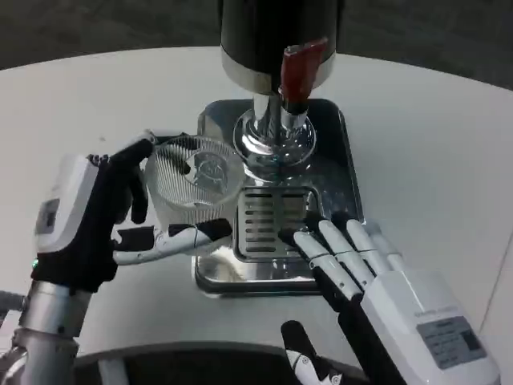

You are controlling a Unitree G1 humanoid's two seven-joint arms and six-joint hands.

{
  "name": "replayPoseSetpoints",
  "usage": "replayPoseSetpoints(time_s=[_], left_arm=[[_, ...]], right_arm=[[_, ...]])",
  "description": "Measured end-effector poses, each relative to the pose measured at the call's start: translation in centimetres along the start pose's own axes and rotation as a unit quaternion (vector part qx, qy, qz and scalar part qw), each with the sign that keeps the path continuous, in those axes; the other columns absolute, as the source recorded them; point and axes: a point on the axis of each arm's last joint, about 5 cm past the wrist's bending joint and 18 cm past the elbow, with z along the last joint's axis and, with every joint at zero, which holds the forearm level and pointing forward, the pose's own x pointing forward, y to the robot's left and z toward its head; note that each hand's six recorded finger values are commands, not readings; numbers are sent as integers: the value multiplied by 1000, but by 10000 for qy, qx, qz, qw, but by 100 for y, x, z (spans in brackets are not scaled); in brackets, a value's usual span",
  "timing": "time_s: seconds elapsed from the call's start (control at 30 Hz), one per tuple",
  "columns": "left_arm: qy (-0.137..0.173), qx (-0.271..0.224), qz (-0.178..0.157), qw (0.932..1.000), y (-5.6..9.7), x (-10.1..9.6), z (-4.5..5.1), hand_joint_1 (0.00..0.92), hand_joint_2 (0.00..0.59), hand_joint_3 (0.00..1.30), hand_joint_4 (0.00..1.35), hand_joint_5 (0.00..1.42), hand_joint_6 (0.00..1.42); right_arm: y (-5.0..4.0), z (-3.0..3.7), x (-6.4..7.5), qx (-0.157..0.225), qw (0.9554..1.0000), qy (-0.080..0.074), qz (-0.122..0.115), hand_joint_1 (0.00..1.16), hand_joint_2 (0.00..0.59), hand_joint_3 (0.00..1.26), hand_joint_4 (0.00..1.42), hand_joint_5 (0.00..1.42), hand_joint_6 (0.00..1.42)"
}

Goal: Grasp the cup under the faucet to collect the drink, then remove the cup.

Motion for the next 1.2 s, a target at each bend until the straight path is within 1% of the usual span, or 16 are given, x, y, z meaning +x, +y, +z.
replayPoseSetpoints(time_s=[0.13, 0.2, 0.3, 0.4, 0.53, 0.6, 0.77, 0.87, 1.03, 1.2], left_arm=[[16, 22, -67, 10000, -94, 69, -35, 630, 65, 988, 1089, 1251, 1415], [25, 69, -216, 9997, -172, 96, -53, 630, 64, 988, 1089, 1251, 1415], [44, 54, -272, 9996, -248, 115, -61, 631, 63, 988, 1089, 1251, 1423], [20, 79, -318, 9995, -347, 190, -61, 635, 64, 988, 1089, 1251, 1424], [-48, 142, -347, 9993, -422, 271, -56, 638, 65, 988, 1089, 1251, 1424], [-15, 149, -371, 9992, -466, 306, -57, 639, 65, 988, 1089, 1251, 1424], [45, 167, -415, 9990, -569, 377, -40, 640, 65, 989, 1089, 1251, 1424], [72, 191, -385, 9991, -617, 414, -25, 641, 65, 995, 1089, 1251, 1424], [159, 186, -329, 9992, -699, 395, -9, 641, 64, 1000, 1089, 1251, 1424], [-7, 268, -426, 9987, -770, 447, 43, 642, 64, 1001, 1089, 1251, 1417]], right_arm=[[-6, 9, -15, -22, 10000, 94, -25, 521, 517, 132, 52, 3, 31], [-27, 23, -26, -15, 9999, 123, -83, 521, 517, 134, 62, 12, 32], [-35, 31, -33, 2, 9998, 154, -113, 522, 517, 143, 64, 21, 33], [-34, 34, -38, 10, 9998, 178, -114, 522, 517, 145, 64, 24, 38], [-35, 34, -44, 13, 9997, 209, -110, 523, 517, 146, 72, 36, 46], [-38, 32, -49, -5, 9997, 238, -101, 523, 517, 146, 73, 37, 47], [-55, 15, -62, -49, 9994, 326, -103, 523, 517, 155, 84, 49, 54], [-66, 17, -67, -55, 9994, 331, -121, 523, 517, 155, 85, 51, 58], [-71, 16, -90, -54, 9992, 386, -102, 523, 517, 156, 95, 69, 72], [-71, 19, -103, -40, 9991, 419, -87, 523, 517, 156, 96, 75, 75]])
